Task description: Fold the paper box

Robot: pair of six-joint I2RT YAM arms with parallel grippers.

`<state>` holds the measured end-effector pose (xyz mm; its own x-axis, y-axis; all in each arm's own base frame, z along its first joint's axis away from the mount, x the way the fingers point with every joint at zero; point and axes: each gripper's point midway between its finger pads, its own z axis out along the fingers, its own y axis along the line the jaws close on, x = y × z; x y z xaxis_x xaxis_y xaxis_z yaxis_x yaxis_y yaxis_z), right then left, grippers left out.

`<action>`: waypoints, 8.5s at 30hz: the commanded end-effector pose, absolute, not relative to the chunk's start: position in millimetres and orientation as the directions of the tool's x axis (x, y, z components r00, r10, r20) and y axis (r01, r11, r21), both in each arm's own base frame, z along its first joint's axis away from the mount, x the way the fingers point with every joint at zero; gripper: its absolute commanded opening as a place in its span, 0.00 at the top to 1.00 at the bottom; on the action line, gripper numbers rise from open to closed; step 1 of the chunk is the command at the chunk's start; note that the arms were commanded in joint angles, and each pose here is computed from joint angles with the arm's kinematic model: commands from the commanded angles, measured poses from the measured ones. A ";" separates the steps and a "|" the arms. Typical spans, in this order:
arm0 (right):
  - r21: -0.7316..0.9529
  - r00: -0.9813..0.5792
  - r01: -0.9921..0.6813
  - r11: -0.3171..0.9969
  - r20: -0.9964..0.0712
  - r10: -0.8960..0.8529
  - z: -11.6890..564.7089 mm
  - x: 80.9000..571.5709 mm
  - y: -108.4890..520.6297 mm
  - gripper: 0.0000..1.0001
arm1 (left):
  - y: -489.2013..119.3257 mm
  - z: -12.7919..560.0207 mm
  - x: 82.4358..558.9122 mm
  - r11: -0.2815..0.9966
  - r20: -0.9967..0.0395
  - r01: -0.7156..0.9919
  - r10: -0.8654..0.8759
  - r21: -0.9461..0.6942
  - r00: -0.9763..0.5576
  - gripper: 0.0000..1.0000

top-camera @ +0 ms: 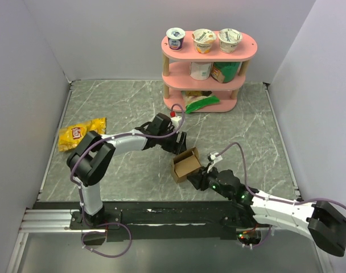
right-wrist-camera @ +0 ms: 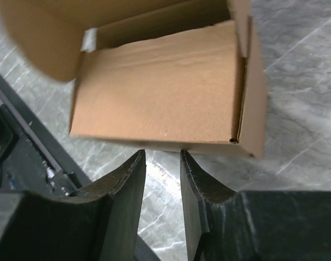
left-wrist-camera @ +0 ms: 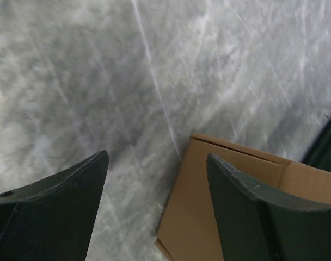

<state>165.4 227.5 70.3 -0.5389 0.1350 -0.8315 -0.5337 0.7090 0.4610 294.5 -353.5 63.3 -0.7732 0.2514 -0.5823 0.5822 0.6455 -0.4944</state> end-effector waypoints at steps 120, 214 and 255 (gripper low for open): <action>0.024 -0.129 -0.936 0.351 -0.951 -0.280 193.1 237.7 242.2 0.25 | -193.2 194.5 283.1 0.804 -0.734 0.293 -0.240 -0.517 -0.635 0.04; 0.130 -0.462 -0.098 0.987 -0.884 0.070 127.5 301.6 202.6 1.00 | -332.5 142.1 284.8 0.856 -0.855 0.444 0.002 -0.267 -0.518 0.99; 0.137 -0.518 -0.071 0.988 -0.851 0.080 138.9 302.9 218.1 1.00 | -334.4 140.2 277.7 0.915 -0.878 0.371 0.042 -0.158 -0.477 0.99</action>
